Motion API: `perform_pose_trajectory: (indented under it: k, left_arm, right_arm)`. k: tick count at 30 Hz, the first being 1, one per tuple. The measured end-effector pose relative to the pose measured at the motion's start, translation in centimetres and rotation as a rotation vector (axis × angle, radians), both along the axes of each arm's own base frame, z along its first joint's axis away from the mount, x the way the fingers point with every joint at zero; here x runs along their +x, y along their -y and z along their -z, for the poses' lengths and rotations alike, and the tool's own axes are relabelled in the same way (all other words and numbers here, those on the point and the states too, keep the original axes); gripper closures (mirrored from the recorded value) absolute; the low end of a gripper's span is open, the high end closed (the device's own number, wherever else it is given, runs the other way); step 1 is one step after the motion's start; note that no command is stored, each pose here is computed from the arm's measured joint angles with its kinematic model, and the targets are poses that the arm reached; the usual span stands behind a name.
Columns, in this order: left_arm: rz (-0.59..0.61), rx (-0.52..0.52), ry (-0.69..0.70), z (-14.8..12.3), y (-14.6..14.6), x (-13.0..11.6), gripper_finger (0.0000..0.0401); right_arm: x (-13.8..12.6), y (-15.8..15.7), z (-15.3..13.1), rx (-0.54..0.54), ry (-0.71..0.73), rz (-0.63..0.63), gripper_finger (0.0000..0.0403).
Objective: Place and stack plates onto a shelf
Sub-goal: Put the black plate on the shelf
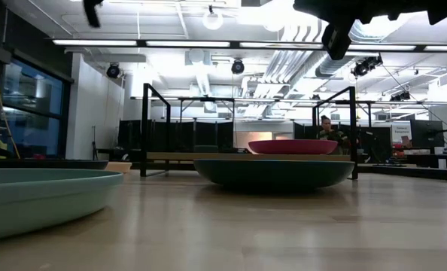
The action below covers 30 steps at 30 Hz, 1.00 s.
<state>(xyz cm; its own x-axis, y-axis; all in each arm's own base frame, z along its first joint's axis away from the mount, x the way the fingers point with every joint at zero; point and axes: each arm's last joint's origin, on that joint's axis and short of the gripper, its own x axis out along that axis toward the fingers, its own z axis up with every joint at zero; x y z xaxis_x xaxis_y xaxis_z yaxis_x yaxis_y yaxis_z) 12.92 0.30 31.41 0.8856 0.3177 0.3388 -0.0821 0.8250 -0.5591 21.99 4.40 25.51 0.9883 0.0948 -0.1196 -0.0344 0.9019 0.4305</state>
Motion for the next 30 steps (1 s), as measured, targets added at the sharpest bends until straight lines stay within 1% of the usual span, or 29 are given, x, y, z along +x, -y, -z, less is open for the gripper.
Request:
perform_pose_trajectory:
  k: [2, 5, 7, 10, 14, 21, 30]
  left_arm:
    - [0.006, 0.022, -0.021, -1.7, 0.1, 1.0, 0.0230]
    - [0.023, 0.137, -0.080, -4.1, 0.3, 2.5, 0.0211]
    - [0.024, 0.192, -0.118, -5.4, 0.4, 3.4, 0.0204]
    - [0.013, 0.241, -0.178, -6.8, 0.5, 4.5, 0.0199]
    - [0.014, 0.267, -0.246, -7.2, 0.6, 5.7, 0.0199]
    - [0.030, 0.230, -0.271, -6.7, 0.6, 6.6, 0.0199]
    - [0.032, 0.231, -0.291, -6.3, 0.7, 7.2, 0.0199]
  right_arm:
    - [0.0, 0.0, 0.0, 0.001, 0.003, 0.000, 0.0403]
    - [0.0, 0.0, -0.1, 0.002, 0.007, 0.000, 0.0403]
    - [0.0, 0.0, -0.1, 0.003, 0.012, 0.000, 0.0403]
    - [0.0, 0.0, -0.1, 0.003, 0.015, 0.000, 0.0403]
    - [0.0, 0.0, -0.1, 0.003, 0.015, 0.000, 0.0403]
    - [0.0, 0.0, -0.2, 0.004, 0.019, 0.000, 0.0403]
    - [0.1, 0.0, -0.7, 0.014, 0.067, 0.000, 0.0403]
